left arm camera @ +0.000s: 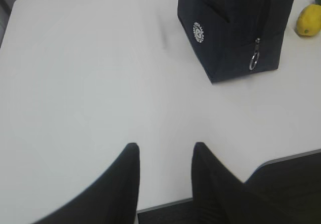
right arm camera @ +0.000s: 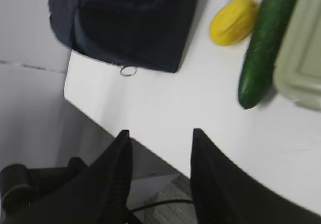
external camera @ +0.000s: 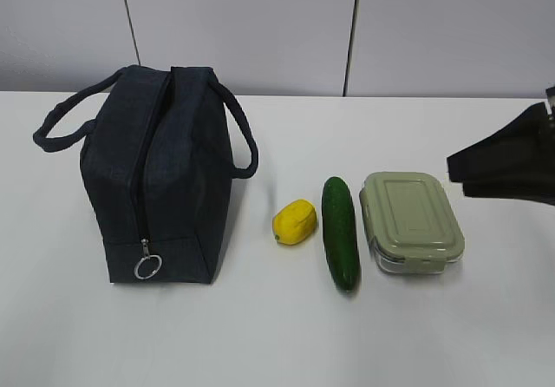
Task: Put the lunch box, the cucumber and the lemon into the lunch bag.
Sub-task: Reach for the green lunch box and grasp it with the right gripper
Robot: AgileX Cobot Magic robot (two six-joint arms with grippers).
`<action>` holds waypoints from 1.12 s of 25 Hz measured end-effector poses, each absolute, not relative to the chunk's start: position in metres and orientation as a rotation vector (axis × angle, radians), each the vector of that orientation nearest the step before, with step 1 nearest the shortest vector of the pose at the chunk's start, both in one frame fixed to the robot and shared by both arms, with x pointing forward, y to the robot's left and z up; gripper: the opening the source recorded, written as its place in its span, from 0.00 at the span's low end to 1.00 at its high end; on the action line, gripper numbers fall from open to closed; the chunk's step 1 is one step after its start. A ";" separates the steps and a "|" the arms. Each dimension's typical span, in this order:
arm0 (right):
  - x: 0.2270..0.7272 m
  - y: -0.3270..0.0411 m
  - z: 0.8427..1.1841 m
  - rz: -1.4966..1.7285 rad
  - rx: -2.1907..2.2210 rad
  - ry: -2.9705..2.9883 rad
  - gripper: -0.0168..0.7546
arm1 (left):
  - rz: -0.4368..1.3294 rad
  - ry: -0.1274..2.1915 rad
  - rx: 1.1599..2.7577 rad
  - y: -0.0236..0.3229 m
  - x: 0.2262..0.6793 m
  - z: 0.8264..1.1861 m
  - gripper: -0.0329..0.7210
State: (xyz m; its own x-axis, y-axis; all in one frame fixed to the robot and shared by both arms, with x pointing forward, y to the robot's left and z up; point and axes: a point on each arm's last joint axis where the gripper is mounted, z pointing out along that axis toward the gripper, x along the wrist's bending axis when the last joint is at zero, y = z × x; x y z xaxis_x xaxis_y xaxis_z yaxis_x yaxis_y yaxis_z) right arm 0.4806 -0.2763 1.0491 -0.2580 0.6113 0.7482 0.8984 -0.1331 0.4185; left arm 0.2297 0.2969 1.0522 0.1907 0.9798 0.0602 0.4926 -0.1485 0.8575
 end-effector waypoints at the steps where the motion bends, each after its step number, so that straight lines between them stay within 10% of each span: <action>1: 0.487 -0.288 1.044 -1.344 -1.736 -1.805 0.41 | 0.860 1.392 1.750 0.297 0.230 1.052 0.36; 12: 0.517 -0.339 1.004 -1.260 -1.884 -1.679 0.70 | 0.860 1.392 1.750 0.297 0.230 1.052 0.36; 28: 0.562 -0.359 0.955 -1.183 -1.818 -1.734 0.78 | 0.860 1.392 1.750 0.297 0.230 1.052 0.36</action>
State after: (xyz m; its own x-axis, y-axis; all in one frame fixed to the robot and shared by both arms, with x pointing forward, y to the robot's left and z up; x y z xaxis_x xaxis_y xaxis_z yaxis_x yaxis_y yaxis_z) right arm 0.5616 -0.3591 0.9554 -0.1051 0.6388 0.7621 0.9426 -0.1801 0.2810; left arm 0.2297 0.2969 1.0522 0.1907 0.9798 0.0602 0.4926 -0.1485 0.8575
